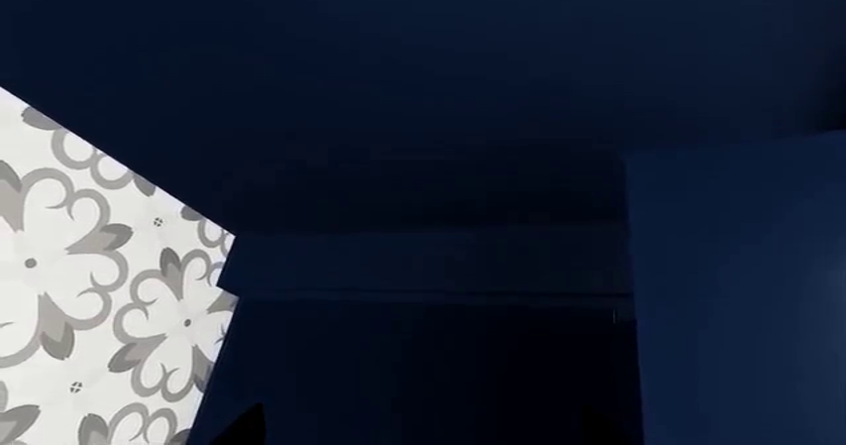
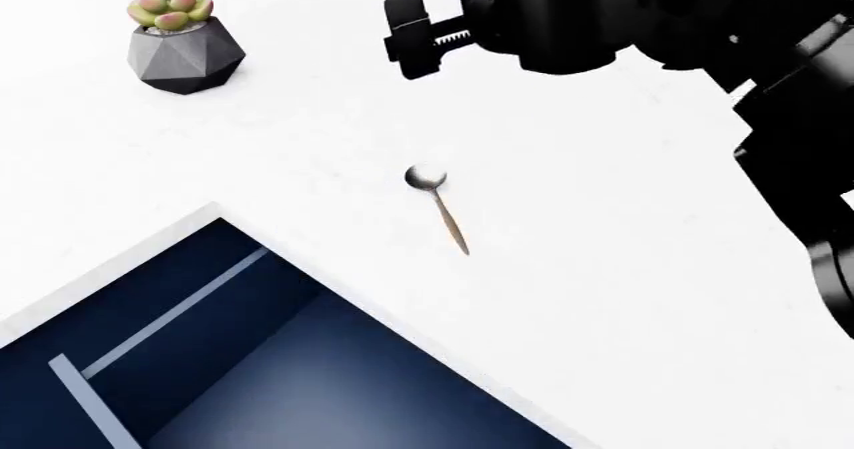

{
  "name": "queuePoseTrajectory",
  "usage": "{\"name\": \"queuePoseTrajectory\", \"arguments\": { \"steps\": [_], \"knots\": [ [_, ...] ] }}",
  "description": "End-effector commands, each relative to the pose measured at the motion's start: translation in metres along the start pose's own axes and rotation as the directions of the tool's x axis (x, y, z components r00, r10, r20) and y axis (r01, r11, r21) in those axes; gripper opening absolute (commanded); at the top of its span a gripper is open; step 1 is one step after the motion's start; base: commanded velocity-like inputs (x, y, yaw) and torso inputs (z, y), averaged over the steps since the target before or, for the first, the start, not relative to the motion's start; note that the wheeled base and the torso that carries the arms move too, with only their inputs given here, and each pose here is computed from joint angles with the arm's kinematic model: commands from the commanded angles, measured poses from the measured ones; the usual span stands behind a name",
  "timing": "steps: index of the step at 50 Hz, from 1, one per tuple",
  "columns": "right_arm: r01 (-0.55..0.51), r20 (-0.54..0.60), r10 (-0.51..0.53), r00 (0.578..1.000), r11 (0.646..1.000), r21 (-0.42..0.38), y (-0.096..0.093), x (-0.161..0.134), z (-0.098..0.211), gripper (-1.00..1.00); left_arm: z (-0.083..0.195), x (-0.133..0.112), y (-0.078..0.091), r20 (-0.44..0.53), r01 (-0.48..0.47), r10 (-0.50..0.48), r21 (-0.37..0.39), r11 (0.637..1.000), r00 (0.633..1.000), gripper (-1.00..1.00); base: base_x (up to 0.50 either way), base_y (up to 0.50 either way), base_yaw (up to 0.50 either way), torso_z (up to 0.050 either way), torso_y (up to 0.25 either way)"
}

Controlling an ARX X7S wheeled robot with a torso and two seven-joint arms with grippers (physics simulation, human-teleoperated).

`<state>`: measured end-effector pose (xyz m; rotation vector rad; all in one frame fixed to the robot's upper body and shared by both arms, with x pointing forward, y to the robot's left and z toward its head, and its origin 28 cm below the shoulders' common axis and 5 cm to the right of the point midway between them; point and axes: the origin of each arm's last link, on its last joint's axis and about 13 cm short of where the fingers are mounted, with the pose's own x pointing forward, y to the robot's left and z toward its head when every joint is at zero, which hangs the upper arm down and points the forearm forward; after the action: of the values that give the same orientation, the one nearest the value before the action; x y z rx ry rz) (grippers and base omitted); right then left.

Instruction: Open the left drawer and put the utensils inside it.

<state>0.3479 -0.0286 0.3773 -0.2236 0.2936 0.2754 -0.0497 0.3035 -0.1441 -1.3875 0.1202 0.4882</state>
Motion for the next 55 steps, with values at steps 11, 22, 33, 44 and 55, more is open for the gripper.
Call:
{"name": "queuePoseTrajectory", "arguments": {
  "steps": [11,22,33,44,55],
  "knots": [
    [-0.023,-0.085,0.028,0.996,0.997,0.069,0.009,0.049,-0.023,1.00,-0.001,0.001,0.000,-0.006,0.000,0.000,0.000,1.000,1.000,1.00,0.00,0.00,0.00,0.000,0.000],
    [-0.062,-0.107,0.071,0.992,0.994,0.092,0.020,0.058,-0.030,1.00,-0.001,0.000,0.000,-0.006,-0.007,0.007,-0.001,1.000,1.000,1.00,0.00,0.00,0.00,0.000,0.000],
    [-0.054,-0.204,0.079,0.976,0.991,0.125,0.019,0.072,-0.062,1.00,-0.002,0.001,0.000,-0.007,-0.010,0.010,-0.001,1.000,1.000,1.00,0.00,0.00,0.00,0.000,0.000],
    [-0.088,-0.241,0.114,0.964,0.989,0.117,0.023,0.079,-0.081,1.00,-0.002,0.001,0.000,-0.009,-0.007,0.007,-0.002,1.000,1.000,1.00,0.00,0.00,0.00,0.000,0.000],
    [-0.047,-0.265,0.084,0.960,0.989,0.143,0.017,0.084,-0.091,1.00,-0.002,0.001,0.000,-0.013,-0.025,0.025,0.007,1.000,1.000,1.00,0.00,0.00,0.00,0.000,0.000]
  ]
}}
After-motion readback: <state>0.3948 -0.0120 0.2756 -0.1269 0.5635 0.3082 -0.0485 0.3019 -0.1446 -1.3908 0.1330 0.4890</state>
